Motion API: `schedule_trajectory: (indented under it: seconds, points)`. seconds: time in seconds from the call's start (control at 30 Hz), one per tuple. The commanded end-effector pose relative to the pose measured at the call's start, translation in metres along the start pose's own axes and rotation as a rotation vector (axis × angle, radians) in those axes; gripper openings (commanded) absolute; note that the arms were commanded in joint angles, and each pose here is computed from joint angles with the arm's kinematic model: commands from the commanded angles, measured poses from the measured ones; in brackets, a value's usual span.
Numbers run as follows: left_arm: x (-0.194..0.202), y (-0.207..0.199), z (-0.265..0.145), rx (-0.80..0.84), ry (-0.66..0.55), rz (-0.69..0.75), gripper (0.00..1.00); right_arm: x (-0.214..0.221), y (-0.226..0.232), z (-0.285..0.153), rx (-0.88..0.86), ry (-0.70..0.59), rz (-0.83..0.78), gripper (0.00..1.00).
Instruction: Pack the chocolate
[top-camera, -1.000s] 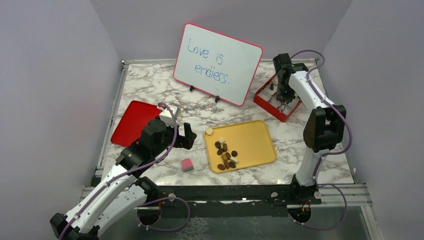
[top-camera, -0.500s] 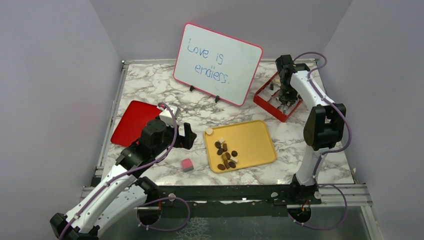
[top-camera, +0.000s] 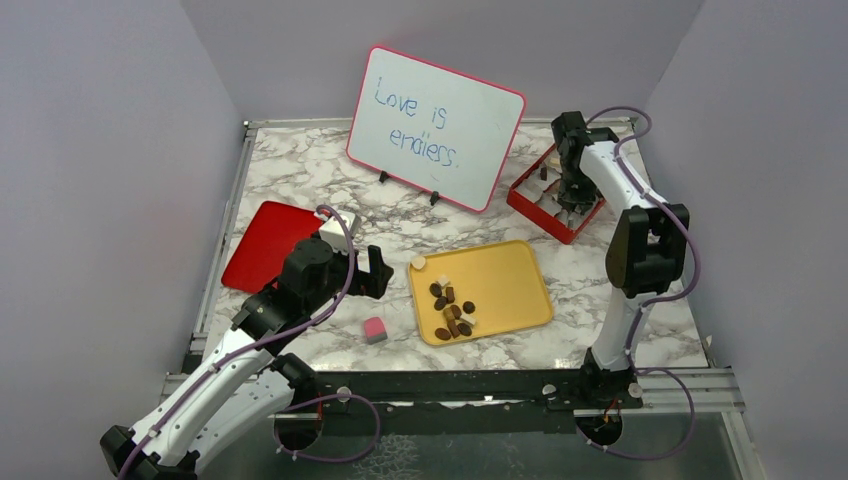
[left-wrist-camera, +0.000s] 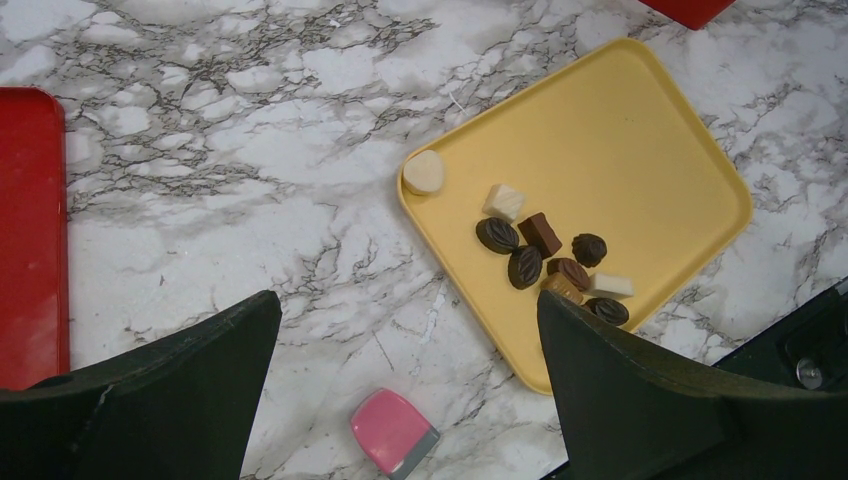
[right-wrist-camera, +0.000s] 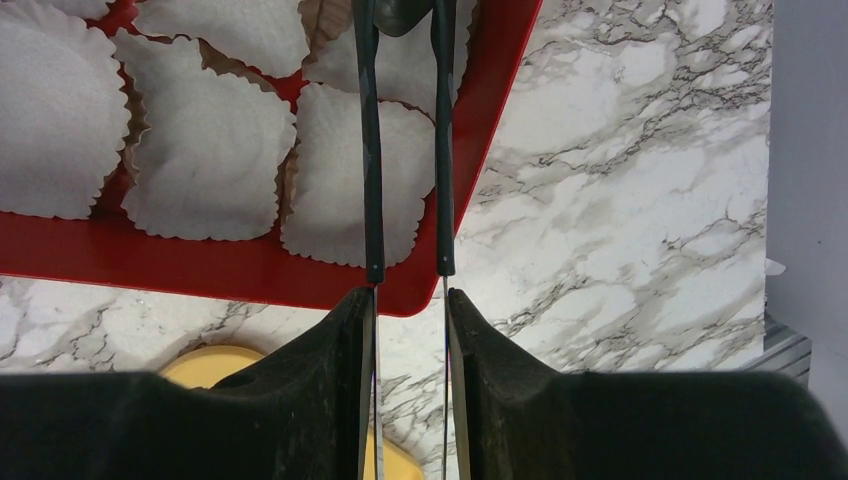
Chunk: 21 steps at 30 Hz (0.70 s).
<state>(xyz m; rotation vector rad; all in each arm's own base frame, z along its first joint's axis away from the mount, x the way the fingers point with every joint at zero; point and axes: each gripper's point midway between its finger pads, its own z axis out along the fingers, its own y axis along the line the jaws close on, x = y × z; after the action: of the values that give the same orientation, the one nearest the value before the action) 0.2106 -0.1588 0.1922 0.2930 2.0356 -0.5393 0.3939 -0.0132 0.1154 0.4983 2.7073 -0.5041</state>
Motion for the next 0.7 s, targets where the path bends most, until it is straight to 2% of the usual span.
schedule_trajectory:
  seconds: [0.0, 0.5, 0.67]
  points:
    - [-0.005, -0.005, 0.001, 0.021, -0.024, 0.004, 0.99, -0.008, -0.002, 0.001, 0.009, -0.001, -0.005, 0.35]
    - [-0.004, -0.003, 0.002, 0.01, -0.02, 0.006, 0.99, -0.022, -0.018, -0.028, 0.012, -0.056, -0.011, 0.37]
    - [-0.003, -0.002, 0.003, 0.005, -0.017, 0.008, 0.99, -0.013, -0.021, -0.025, 0.037, -0.022, -0.023, 0.36]
